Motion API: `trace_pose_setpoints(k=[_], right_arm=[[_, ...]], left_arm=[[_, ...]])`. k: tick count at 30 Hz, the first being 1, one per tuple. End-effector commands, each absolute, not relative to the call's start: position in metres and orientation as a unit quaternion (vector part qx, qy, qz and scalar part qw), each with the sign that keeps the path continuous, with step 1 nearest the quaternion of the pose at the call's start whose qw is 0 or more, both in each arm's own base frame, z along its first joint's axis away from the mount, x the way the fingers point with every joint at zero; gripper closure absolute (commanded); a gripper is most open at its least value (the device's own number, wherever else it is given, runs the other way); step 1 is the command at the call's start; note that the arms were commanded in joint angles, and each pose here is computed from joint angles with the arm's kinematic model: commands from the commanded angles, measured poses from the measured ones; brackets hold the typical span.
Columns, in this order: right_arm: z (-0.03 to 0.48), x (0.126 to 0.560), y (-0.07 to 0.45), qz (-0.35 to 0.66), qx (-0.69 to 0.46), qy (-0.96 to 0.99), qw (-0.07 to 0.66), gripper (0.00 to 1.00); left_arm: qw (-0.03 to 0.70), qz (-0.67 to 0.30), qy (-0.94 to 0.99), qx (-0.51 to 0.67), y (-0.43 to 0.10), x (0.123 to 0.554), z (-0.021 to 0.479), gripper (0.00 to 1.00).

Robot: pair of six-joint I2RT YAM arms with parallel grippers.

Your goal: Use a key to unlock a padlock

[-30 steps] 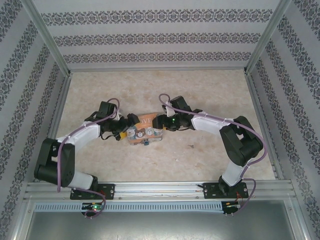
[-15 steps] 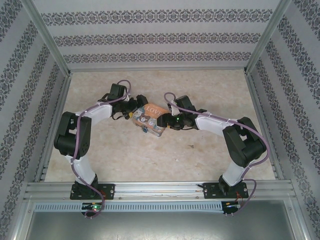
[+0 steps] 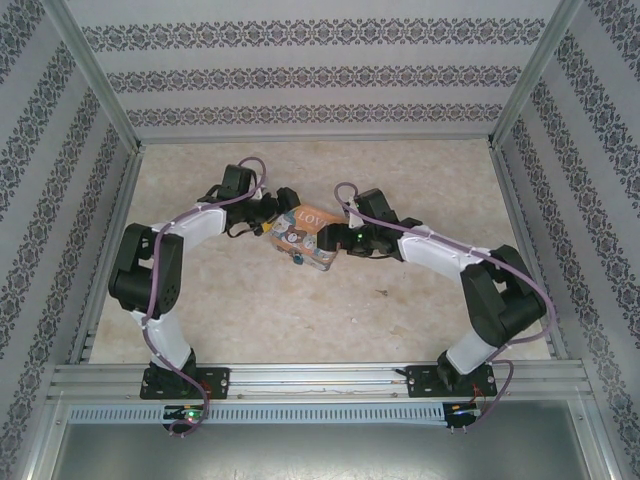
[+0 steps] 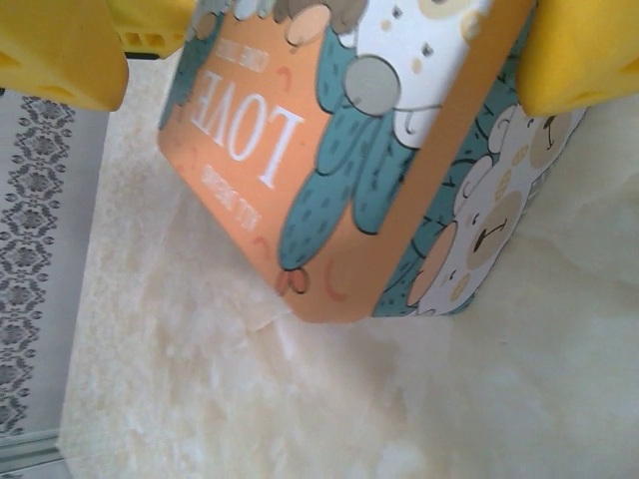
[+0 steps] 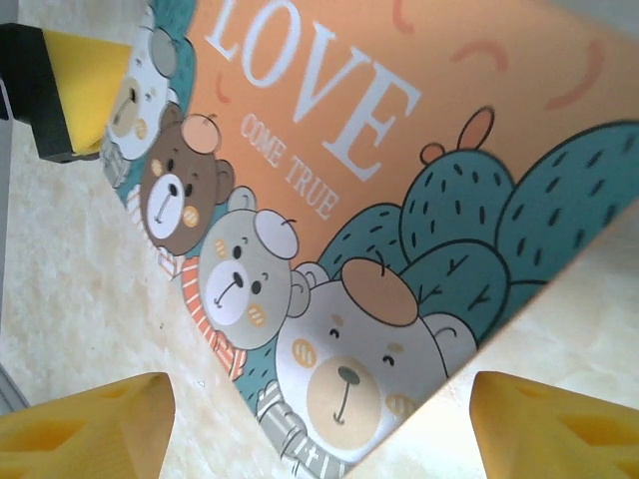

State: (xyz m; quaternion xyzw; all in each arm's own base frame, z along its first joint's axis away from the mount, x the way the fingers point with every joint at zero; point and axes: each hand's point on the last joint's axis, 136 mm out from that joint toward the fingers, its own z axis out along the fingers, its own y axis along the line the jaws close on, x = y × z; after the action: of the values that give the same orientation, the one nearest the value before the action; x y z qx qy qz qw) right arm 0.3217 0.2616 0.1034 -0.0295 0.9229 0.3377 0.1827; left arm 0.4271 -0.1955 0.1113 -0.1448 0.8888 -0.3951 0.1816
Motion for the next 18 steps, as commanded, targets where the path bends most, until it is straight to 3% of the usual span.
trace_pose_setpoints(k=[1, 8, 18], right_arm=[[0.111, 0.322, 0.228, 0.265, -0.018, 0.942, 0.205, 0.22], [0.095, 0.284, 0.156, 0.135, 0.047, 0.983, 0.118, 0.26], [0.057, 0.219, 0.131, 0.107, 0.074, 0.991, 0.017, 0.37]], left_arm=[[0.214, -0.397, 0.882, -0.134, -0.173, 0.424, 0.140, 0.00], [0.300, -0.370, 0.866, -0.154, -0.130, 0.409, 0.168, 0.00], [0.374, -0.351, 0.836, -0.194, -0.104, 0.379, 0.174, 0.01]])
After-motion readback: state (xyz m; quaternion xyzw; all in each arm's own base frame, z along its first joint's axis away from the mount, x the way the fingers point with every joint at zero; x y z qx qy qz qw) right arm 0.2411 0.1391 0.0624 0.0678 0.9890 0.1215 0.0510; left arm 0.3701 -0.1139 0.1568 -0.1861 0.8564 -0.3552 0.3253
